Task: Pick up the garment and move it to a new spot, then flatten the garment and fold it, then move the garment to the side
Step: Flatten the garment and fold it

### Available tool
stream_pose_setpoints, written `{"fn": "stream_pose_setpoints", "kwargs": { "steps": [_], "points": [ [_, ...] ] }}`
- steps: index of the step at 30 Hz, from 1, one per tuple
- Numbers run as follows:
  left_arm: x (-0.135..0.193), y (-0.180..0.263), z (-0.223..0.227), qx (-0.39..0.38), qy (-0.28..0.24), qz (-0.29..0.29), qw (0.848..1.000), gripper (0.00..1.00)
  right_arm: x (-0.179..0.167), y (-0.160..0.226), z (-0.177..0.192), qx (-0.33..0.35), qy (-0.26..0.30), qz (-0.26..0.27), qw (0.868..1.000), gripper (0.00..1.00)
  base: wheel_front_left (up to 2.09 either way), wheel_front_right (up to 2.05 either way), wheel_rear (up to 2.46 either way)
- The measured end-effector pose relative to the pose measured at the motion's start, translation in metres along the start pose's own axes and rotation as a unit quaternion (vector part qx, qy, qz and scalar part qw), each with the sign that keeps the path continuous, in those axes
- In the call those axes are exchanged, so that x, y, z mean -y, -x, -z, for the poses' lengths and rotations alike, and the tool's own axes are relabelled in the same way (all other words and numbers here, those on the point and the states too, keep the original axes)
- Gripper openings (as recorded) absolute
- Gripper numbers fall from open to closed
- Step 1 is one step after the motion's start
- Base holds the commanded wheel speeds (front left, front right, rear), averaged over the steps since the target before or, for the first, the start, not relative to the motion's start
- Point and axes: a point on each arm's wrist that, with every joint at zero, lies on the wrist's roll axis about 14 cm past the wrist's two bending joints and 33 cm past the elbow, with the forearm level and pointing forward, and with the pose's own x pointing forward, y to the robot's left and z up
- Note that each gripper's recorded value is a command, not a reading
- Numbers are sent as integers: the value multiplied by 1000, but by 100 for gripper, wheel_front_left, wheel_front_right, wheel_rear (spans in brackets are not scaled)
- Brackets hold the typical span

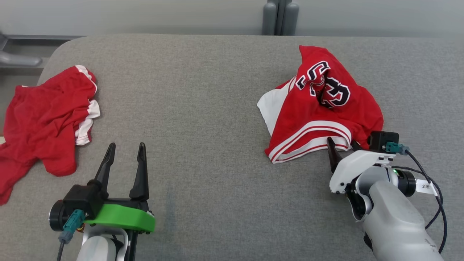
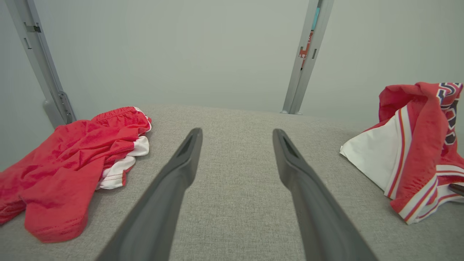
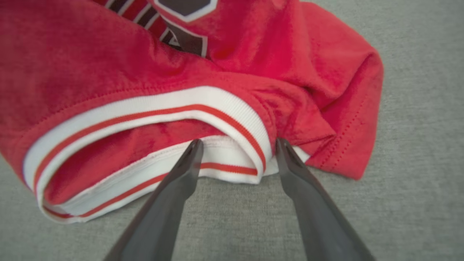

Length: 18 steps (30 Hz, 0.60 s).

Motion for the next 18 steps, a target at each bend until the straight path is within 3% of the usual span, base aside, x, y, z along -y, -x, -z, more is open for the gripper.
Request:
{"fn": "stream_pose_setpoints", "kwargs": {
  "steps": [1, 2, 3, 10, 14, 18],
  "points": [
    [-2, 1, 0, -1, 0, -3, 1000, 100, -1, -3, 2, -1, 1, -1, 1000, 84, 0, 0, 0],
    [-4, 1, 1, -1, 0, -7, 1000, 100, -2, -6, 3, 1, 3, 0, 1000, 32, 0, 0, 0],
    [-5, 2, 1, -2, 0, -9, 1000, 100, -2, -8, 2, 4, 7, 0, 1000, 0, 0, 0, 0],
    [-11, 7, -1, 0, 1, -19, 1000, 100, -4, -17, -14, 35, 39, 0, 999, 0, 0, 0, 0],
    [-12, 10, -6, 8, 1, -21, 1000, 100, -11, -17, -59, 97, 78, -7, 992, 0, 0, 0, 0],
    [-10, 14, -11, 15, 3, -19, 1000, 100, -31, -9, -116, 181, 126, -28, 975, 0, 0, 0, 0]
  ]
}}
